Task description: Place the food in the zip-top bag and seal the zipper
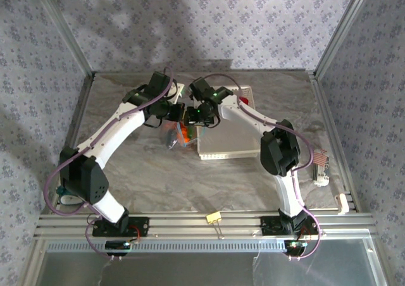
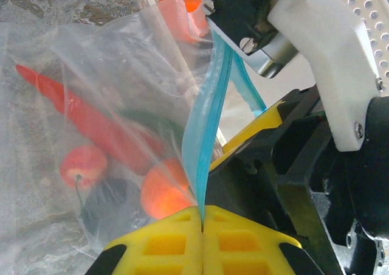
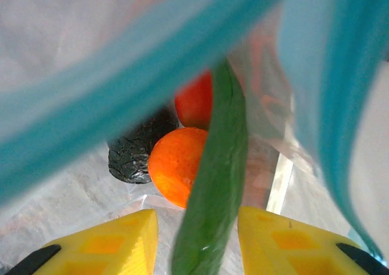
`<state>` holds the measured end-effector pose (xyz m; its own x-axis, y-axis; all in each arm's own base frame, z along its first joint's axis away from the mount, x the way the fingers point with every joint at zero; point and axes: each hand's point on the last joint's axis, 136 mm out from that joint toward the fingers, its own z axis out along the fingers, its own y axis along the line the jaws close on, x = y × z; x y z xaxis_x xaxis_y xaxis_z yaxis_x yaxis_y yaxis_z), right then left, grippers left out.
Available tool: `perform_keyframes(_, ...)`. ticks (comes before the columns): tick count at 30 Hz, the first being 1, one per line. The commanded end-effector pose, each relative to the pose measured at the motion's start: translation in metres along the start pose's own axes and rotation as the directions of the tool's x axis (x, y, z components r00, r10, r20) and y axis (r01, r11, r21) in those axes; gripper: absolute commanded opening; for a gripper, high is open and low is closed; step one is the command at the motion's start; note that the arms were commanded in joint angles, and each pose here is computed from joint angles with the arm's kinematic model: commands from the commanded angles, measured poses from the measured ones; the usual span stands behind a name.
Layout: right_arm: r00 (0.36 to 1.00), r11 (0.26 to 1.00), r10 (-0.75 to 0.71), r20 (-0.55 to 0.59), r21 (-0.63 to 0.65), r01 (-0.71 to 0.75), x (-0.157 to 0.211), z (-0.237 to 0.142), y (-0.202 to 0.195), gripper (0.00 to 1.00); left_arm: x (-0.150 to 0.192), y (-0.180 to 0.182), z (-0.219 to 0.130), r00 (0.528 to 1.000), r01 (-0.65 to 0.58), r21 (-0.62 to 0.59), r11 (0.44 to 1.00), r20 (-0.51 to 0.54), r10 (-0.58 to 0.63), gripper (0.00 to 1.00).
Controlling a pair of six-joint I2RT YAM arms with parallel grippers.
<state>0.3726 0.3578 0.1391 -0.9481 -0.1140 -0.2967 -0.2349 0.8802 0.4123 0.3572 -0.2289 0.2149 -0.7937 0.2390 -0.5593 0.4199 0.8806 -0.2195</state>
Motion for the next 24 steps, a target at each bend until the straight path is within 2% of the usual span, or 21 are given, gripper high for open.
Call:
perform_keyframes(1,0.999,1.0,-0.005,0.049,0.019,0.004,-0.005,-0.017,0.003,0.41,-0.008,-0.002,-0.011,1.0,-0.008,-0.006,1.0,0.03,0.008,0.07)
perform_keyframes(4,0.996,0.999,-0.027,0.08,0.044,0.023,-0.005,-0.033,0.002,0.41,-0.008,-0.002,-0.012,0.999,-0.01,-0.005,1.0,0.033,0.01,0.07)
perform_keyframes(8,0.983,0.997,-0.049,0.179,0.07,0.037,-0.005,-0.076,-0.001,0.4,-0.008,0.001,-0.015,0.999,-0.007,-0.011,1.0,0.038,0.007,0.07)
perform_keyframes(12,0.948,0.994,-0.002,0.317,0.1,-0.031,-0.002,-0.126,-0.022,0.41,-0.008,0.005,-0.015,0.999,0.002,-0.017,1.0,0.042,-0.001,0.07)
perform_keyframes(14,0.918,0.99,0.036,0.395,0.109,-0.085,-0.002,-0.147,-0.038,0.47,-0.008,0.006,-0.016,0.999,0.004,-0.018,1.0,0.044,-0.003,0.07)
perform_keyframes(15,0.9,0.985,0.067,0.431,0.114,-0.128,-0.002,-0.154,-0.049,0.48,-0.008,0.007,-0.016,0.999,0.004,-0.02,1.0,0.045,-0.003,0.07)
perform_keyframes(19,0.866,0.946,0.172,0.47,0.165,-0.278,-0.004,-0.152,-0.093,0.49,-0.008,0.009,-0.017,0.999,0.005,-0.022,1.0,0.047,-0.004,0.08)
perform_keyframes(24,0.874,0.905,0.236,0.424,0.232,-0.357,-0.015,-0.111,-0.124,0.51,-0.008,0.008,-0.02,0.999,0.003,-0.022,1.0,0.049,-0.002,0.1)
